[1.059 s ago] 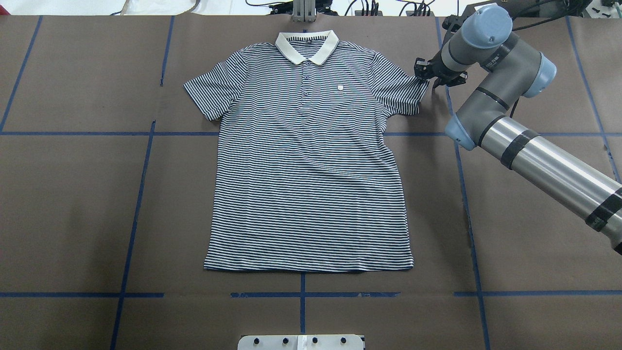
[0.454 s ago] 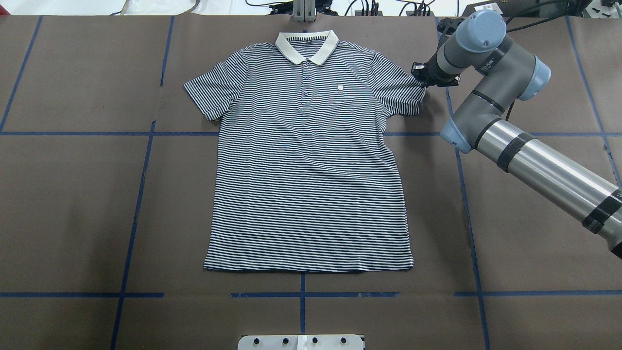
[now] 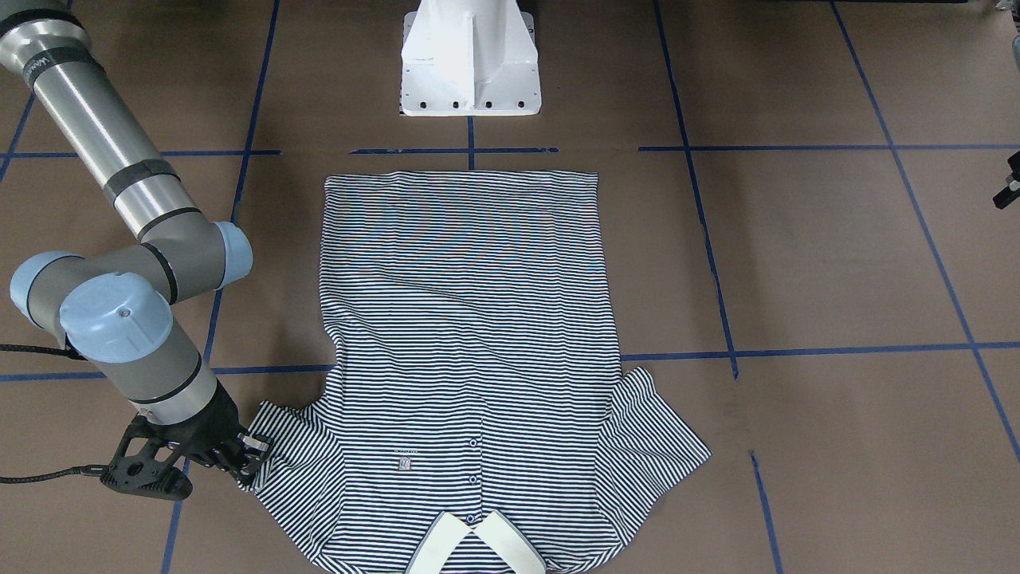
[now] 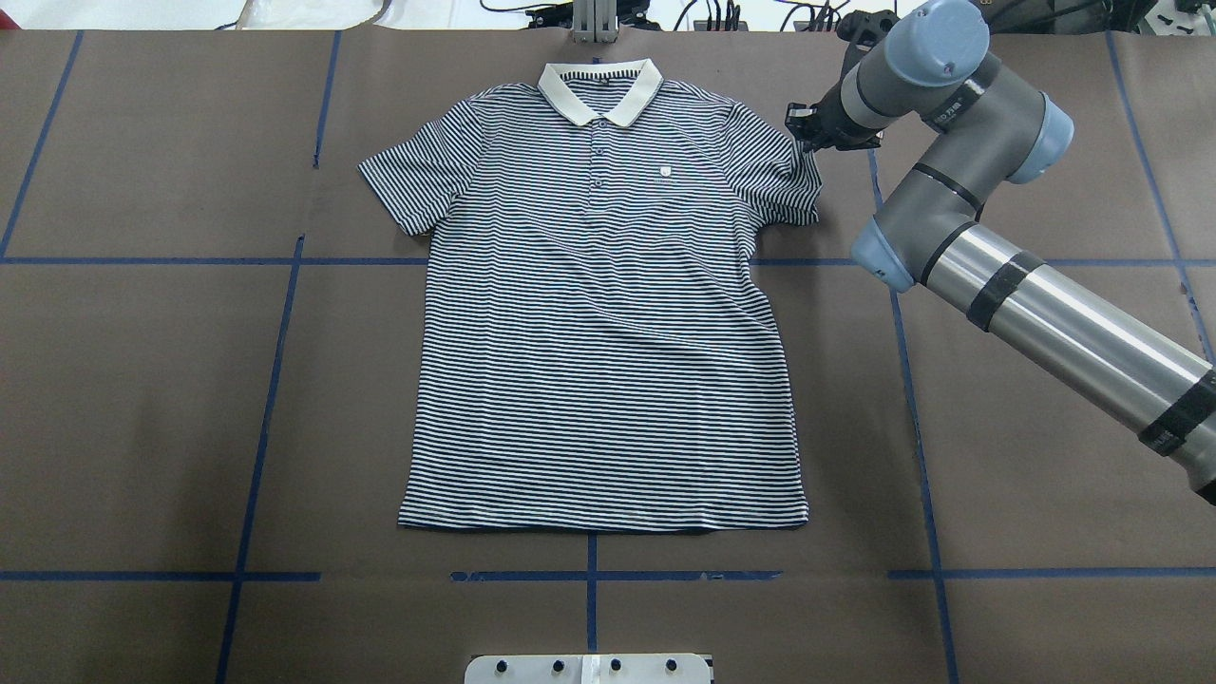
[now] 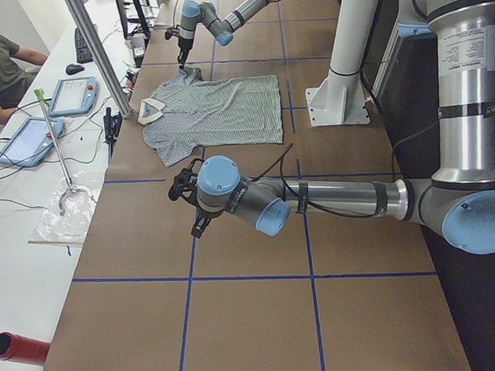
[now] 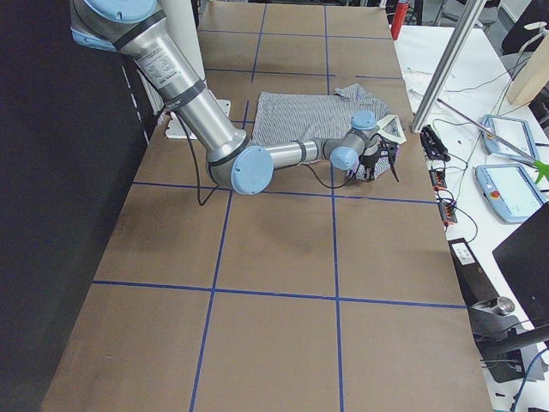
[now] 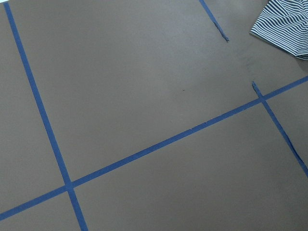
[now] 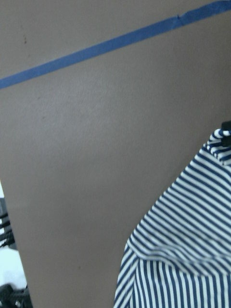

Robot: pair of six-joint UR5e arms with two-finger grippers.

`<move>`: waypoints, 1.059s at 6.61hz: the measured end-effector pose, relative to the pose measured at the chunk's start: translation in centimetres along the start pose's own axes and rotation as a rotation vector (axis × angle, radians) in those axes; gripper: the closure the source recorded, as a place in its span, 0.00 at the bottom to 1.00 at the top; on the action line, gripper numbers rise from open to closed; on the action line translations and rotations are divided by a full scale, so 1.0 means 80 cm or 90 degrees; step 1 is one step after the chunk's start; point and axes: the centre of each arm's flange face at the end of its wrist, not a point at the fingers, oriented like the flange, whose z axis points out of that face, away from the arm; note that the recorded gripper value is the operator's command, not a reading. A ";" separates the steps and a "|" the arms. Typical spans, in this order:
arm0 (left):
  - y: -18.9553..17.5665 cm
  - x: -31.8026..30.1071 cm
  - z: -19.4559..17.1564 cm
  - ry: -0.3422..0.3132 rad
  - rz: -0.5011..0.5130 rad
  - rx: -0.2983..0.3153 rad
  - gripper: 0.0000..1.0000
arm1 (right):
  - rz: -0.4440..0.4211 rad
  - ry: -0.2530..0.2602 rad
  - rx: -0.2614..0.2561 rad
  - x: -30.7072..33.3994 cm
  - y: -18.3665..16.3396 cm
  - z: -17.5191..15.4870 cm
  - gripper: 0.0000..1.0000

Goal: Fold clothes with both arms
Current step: 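Fold the held sleeve inward across the shirt body with the right gripper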

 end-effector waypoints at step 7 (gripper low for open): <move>-0.004 -0.001 0.004 0.004 0.023 0.015 0.00 | -0.005 0.079 0.067 -0.215 0.037 0.049 0.01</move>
